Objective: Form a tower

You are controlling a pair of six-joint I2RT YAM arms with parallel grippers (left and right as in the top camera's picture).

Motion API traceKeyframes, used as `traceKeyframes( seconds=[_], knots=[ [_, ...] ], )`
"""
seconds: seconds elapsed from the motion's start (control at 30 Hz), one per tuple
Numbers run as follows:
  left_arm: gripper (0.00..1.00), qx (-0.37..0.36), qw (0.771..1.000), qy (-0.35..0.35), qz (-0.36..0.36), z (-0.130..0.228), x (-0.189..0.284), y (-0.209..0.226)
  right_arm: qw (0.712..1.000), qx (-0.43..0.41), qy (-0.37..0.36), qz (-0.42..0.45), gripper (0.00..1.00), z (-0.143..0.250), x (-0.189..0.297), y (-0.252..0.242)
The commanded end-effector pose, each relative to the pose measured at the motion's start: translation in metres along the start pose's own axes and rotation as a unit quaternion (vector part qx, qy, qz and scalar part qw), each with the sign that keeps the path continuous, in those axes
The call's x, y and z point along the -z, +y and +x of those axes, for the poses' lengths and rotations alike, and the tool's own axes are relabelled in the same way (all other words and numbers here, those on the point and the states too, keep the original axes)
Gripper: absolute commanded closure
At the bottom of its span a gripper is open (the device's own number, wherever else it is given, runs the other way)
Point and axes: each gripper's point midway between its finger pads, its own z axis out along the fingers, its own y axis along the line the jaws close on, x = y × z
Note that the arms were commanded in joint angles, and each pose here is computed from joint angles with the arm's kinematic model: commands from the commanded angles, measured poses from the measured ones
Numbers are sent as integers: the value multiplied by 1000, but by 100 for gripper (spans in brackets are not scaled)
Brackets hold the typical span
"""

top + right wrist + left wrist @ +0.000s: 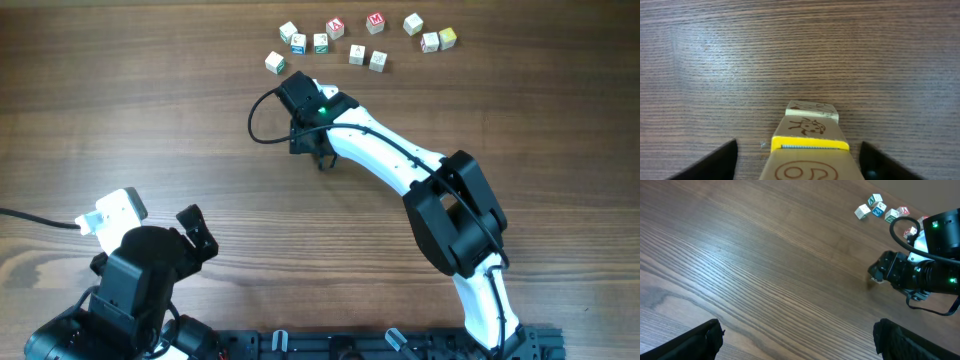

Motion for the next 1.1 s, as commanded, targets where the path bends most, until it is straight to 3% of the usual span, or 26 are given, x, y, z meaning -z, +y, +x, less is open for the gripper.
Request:
traceKeyframes(
  seconds=[0.0, 0.07, 0.27, 0.43, 0.5, 0.6, 0.73, 1.07],
  knots=[
    [0, -9, 1000, 1, 1, 1, -1, 0, 1000, 1, -1, -11, 12, -1, 1, 7],
    [0, -9, 1000, 1, 1, 1, -1, 0, 1000, 26, -3, -12, 0, -4, 11, 7],
    [0, -9, 1000, 1, 1, 1, -1, 0, 976, 216, -32, -23, 1, -25, 77, 7],
    [0, -9, 1000, 1, 1, 1, -1, 0, 914, 403, -42, -27, 0, -25, 102, 4],
    [0, -9, 1000, 1, 1, 1, -1, 0, 853, 512, -31, -97, 0, -13, 101, 16],
    [0, -9, 1000, 1, 1, 1, -1, 0, 839, 531, -26, -113, 0, -24, 95, -6],
    [0, -9, 1000, 1, 1, 1, -1, 0, 798, 559, -38, -221, 0, -24, 99, -11],
    [0, -9, 1000, 1, 1, 1, -1, 0, 771, 587, -19, -247, 0, -15, 57, -13]
  ],
)
